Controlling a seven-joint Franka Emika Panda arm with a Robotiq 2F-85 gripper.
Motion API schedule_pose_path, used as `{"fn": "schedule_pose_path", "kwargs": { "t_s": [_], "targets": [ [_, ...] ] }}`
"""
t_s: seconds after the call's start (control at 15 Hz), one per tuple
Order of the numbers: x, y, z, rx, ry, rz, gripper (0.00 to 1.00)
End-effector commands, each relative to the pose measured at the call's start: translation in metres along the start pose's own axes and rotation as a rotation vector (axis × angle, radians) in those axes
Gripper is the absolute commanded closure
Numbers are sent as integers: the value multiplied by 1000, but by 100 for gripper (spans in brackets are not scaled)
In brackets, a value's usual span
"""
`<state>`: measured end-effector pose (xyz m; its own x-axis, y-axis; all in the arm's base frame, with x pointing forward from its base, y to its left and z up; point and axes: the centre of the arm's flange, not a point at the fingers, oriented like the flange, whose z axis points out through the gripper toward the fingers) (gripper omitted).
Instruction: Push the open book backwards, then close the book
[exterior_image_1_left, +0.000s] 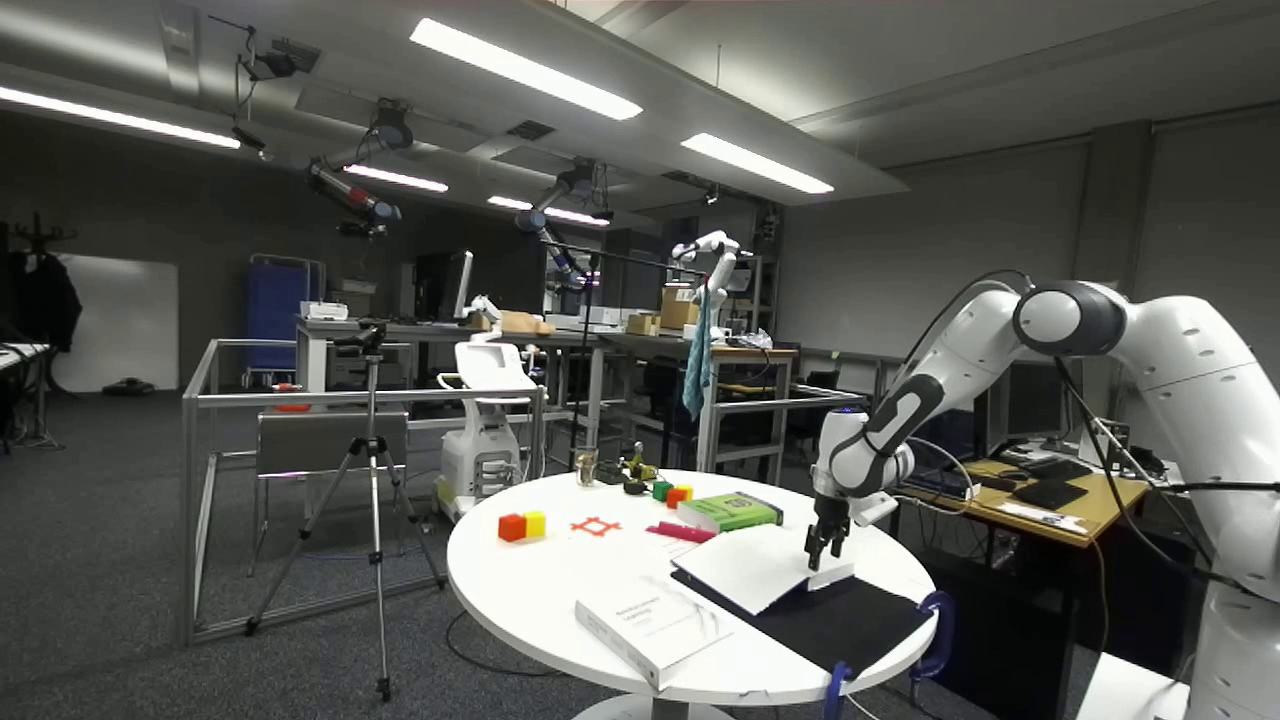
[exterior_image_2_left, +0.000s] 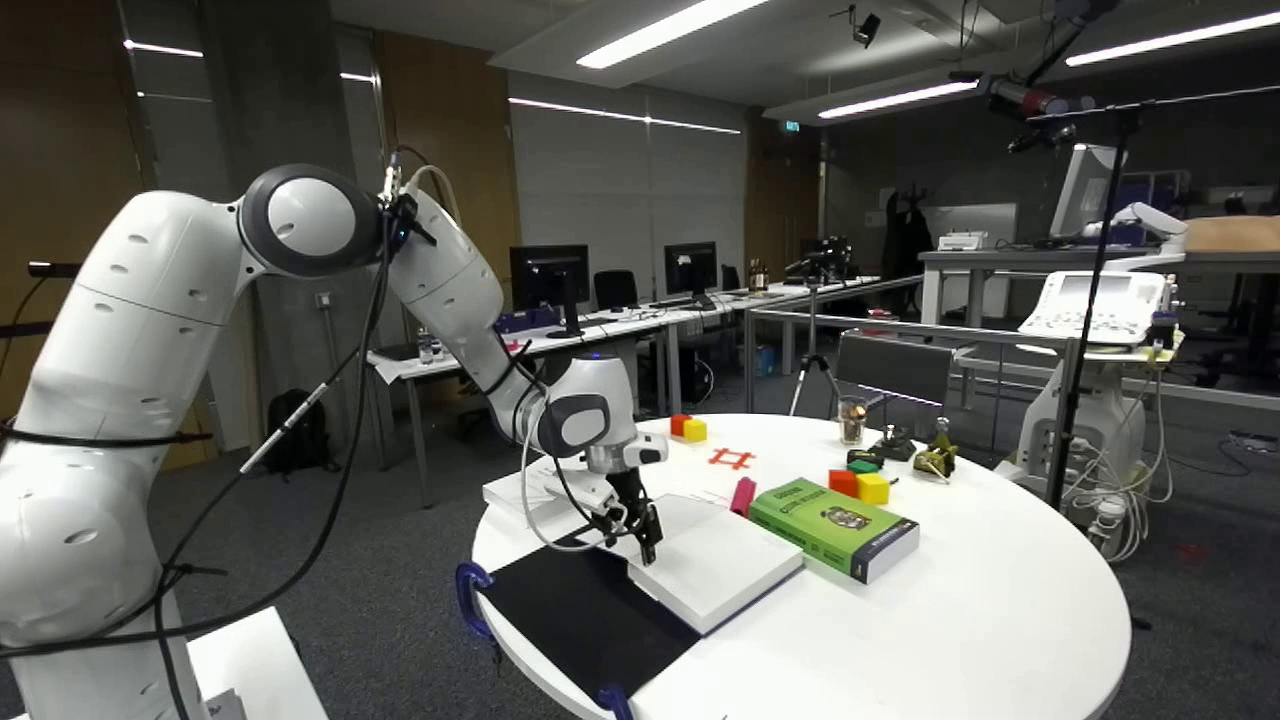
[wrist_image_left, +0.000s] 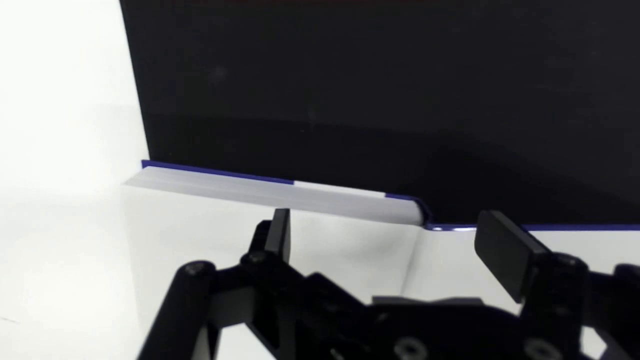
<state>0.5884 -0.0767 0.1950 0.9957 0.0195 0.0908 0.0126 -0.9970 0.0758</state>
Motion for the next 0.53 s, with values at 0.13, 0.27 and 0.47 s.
{"fn": "schedule_pose_path", "kwargs": {
  "t_s": [0.13, 0.27, 0.47],
  "targets": [
    [-36, -56, -65, -67, -81, -195, 0],
    [-51, -70, -79, -128, -106, -314, 0],
    [-68, -85, -91, -226, -105, -472, 0]
  ]
}}
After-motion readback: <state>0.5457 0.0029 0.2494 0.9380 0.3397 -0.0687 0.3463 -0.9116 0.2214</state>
